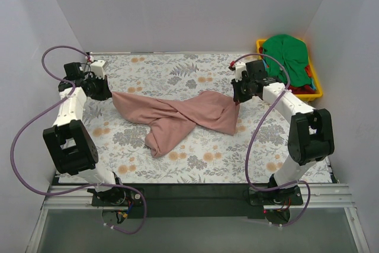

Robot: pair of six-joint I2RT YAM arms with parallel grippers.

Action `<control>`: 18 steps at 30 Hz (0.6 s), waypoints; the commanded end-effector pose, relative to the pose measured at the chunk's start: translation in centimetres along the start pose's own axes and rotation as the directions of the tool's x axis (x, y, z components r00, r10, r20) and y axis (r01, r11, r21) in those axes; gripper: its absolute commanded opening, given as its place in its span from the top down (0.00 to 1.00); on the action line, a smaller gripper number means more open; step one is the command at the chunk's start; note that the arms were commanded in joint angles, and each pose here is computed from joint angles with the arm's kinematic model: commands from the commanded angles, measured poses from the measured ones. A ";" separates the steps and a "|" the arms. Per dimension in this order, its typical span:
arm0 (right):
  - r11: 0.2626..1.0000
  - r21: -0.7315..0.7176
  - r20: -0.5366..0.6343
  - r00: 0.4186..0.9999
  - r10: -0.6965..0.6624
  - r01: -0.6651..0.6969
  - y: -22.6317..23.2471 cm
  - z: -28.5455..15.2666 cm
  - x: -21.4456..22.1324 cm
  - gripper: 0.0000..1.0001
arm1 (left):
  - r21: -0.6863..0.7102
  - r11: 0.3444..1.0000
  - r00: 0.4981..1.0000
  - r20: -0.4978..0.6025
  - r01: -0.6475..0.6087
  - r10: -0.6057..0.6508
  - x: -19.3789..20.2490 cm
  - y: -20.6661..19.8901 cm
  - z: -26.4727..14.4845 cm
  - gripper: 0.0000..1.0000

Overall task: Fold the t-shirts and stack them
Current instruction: Flatten the tshirt out

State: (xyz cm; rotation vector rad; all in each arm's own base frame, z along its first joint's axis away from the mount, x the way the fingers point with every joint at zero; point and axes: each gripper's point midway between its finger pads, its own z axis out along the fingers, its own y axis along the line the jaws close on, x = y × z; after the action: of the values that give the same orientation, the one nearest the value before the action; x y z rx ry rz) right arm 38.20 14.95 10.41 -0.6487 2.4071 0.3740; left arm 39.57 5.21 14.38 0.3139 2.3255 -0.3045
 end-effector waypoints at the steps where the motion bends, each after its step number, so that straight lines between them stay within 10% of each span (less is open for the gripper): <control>1: 1.000 0.002 0.096 0.995 -0.002 0.002 -0.8 -1.8 -3.2 0.99 | -0.029 0.999 0.999 0.041 -0.020 0.021 -1.9 0.8 -0.6 1.00; 18: 0.997 0.080 0.068 0.998 0.000 -0.005 -5.2 2.7 -1.2 0.99 | -0.049 0.999 0.999 0.033 -0.001 0.003 -2.1 2.1 0.6 1.00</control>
State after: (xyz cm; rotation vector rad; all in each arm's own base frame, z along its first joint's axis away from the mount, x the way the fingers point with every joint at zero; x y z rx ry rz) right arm 41.67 12.15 8.34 -0.5803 2.3972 0.3174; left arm 41.02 5.94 13.79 0.2857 2.3383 -0.2928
